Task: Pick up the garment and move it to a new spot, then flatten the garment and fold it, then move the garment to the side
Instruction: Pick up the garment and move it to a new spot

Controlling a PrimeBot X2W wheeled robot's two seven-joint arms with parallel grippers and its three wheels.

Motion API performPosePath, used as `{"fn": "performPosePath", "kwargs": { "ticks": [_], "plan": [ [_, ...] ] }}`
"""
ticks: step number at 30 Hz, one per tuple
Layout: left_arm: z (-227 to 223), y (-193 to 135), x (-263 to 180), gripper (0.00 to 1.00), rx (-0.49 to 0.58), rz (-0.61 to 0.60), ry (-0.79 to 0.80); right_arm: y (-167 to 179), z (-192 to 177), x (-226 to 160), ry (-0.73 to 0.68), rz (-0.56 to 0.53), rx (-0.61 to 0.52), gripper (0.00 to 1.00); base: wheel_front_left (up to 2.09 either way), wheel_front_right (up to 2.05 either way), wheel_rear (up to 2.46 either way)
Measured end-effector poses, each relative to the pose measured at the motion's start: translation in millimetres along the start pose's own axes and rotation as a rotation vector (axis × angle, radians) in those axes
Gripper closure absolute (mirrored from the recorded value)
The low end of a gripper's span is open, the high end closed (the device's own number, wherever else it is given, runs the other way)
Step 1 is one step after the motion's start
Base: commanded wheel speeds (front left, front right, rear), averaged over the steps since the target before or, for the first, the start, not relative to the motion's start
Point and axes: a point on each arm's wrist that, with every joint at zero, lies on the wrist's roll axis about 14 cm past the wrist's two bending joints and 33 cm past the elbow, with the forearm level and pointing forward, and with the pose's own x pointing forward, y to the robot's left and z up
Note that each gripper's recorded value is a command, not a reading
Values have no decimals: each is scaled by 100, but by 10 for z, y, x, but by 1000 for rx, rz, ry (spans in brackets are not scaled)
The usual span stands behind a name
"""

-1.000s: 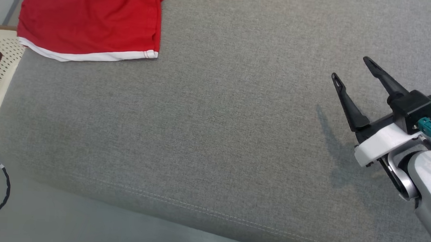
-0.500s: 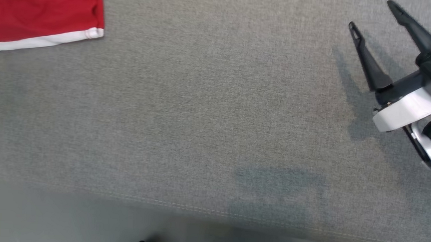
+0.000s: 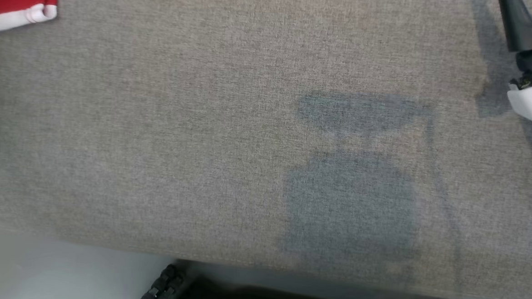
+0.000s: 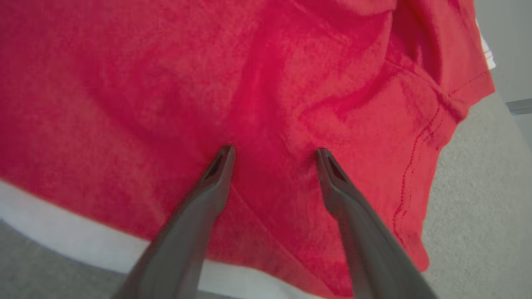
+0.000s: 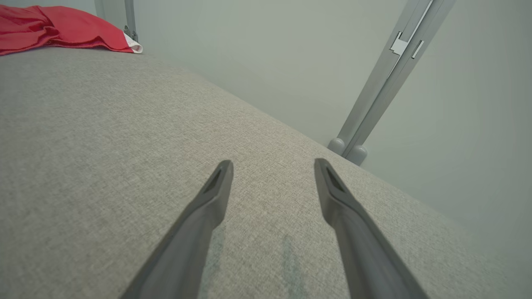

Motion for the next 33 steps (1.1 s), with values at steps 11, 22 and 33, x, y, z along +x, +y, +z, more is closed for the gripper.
{"fn": "performPosePath", "kwargs": {
  "ticks": [11, 22, 33],
  "plan": [
    [86, 128, 477, 100, 51, 57, 20, -93, -441, 111, 24, -35, 25, 0, 0, 0, 0],
    [50, -53, 449, 100, 71, -23, 36, -101, -388, 111, 2, -59, 26, 0, 0, 0, 0],
    [-122, -359, 162, 100, 107, -143, 87, 104, -266, -10, 8, -51, 72, 0, 0, 0, 0]
  ]
}}
